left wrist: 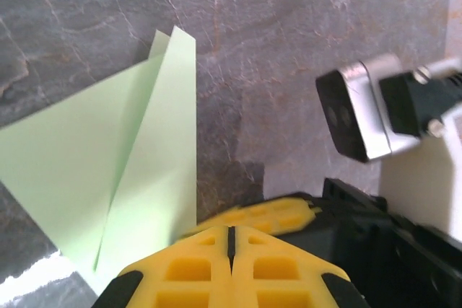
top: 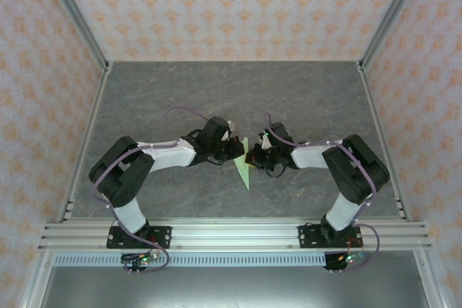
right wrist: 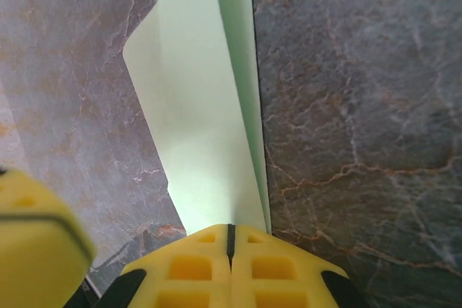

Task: Fold a paper plane with a square sheet of paper (fold left side to right side)
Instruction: Fold the wing for the fifth time at the center of the table.

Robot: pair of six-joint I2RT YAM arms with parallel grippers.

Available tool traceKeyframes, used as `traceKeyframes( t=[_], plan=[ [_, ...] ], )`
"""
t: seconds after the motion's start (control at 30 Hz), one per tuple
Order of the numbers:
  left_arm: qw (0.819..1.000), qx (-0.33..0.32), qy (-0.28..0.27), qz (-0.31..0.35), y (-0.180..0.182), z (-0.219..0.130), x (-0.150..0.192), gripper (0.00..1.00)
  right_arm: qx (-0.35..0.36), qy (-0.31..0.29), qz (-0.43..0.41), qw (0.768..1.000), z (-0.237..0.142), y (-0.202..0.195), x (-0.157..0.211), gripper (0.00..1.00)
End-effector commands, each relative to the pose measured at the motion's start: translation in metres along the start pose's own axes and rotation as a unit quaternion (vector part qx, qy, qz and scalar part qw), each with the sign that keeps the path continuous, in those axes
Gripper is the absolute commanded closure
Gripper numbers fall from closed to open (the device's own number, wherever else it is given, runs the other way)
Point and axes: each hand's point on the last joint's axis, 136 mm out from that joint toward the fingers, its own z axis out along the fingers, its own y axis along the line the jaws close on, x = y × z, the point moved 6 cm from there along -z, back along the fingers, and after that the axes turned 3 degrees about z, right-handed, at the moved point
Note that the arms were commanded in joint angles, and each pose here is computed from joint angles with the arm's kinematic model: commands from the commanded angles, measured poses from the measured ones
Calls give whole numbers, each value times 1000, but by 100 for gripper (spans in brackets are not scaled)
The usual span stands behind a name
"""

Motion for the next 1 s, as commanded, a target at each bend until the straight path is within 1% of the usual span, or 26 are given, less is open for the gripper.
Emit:
traceKeyframes(
  t=[0.0, 0.27, 0.3, 0.43, 0.67, 0.9, 0.97],
  plan=[
    [1000, 8, 5, 13, -5, 6, -12, 100, 0, -8, -5, 1000, 4, 2, -2, 97],
    [1000, -8, 19, 10, 4, 28, -20, 100, -4, -4, -10, 1000, 2, 5, 0, 97],
    [999, -21, 28, 5, 14, 37, -16, 100, -6, -5, -11, 1000, 0, 6, 0, 97],
    [999, -36, 36, -3, 26, 46, -12, 100, -14, -9, -15, 1000, -6, 12, 2, 96],
    [998, -49, 38, -7, 37, 49, -6, 100, -46, -14, -7, 999, -19, 18, 13, 96],
    [998, -47, 37, -7, 36, 47, -6, 100, -75, 6, 28, 997, -8, 12, 25, 95],
    [998, -46, 36, -7, 36, 47, -7, 100, -71, 14, 28, 997, -4, 11, 28, 95]
  ],
)
